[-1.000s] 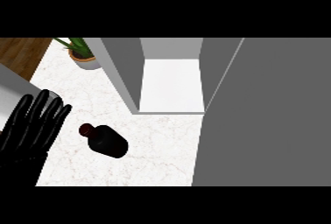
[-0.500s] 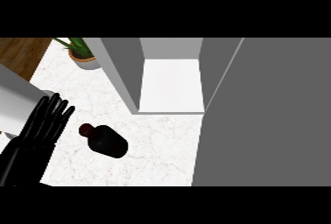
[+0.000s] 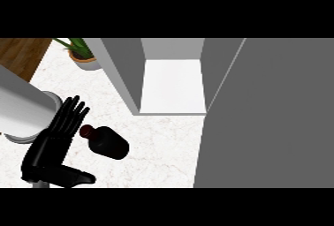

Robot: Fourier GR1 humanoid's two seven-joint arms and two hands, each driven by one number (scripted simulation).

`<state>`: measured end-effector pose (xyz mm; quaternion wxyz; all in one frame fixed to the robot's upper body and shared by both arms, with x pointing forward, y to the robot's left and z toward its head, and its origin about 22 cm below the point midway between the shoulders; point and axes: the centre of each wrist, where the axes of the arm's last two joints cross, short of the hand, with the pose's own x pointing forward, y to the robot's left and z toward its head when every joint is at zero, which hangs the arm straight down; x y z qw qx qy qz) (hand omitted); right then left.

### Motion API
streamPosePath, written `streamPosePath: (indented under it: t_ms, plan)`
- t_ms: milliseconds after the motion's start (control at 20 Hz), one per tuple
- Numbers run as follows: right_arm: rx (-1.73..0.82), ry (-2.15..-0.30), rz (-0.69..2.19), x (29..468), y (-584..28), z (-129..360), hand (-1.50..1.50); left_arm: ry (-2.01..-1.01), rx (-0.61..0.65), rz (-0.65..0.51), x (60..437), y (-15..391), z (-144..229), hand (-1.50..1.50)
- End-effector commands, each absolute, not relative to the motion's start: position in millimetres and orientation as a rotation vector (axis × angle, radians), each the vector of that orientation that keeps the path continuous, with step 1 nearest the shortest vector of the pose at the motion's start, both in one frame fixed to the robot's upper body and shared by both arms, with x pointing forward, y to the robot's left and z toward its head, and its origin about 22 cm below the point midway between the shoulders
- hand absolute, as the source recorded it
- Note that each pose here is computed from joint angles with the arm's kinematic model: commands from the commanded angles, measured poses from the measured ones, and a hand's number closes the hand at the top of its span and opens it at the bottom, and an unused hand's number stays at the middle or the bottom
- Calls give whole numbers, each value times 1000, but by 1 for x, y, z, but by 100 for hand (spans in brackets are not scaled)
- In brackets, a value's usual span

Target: Pick up the wine, place it into the cabinet and close the cabinet

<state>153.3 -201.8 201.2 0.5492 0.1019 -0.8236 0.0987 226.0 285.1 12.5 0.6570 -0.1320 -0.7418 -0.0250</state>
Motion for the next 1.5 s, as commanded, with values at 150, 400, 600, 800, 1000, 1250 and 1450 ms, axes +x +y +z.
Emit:
streamPosePath:
  t_ms: [150,400,600,800,1000,1250,1450]
  plan:
    - [266,-1976,230,145,-203,210,-150,-1640,-281,-75,236,291,-40,-150]
    - [261,-1984,244,138,-228,213,-150,-1618,-286,-81,238,296,-66,-150]
    - [241,-1997,224,140,-207,208,-150,-1602,-336,-52,237,302,-96,-150]
    - [250,-1971,234,135,-209,213,-150,-1595,-350,-71,227,297,-123,-150]
    - [275,-1978,233,133,-208,217,-150,-1563,-372,-81,236,287,-130,-150]
    - [280,-2007,214,140,-205,208,-150,-1557,-410,30,251,302,-141,-150]
    - [274,-1970,269,135,-197,212,-150,-1525,-494,7,247,281,-148,-150]
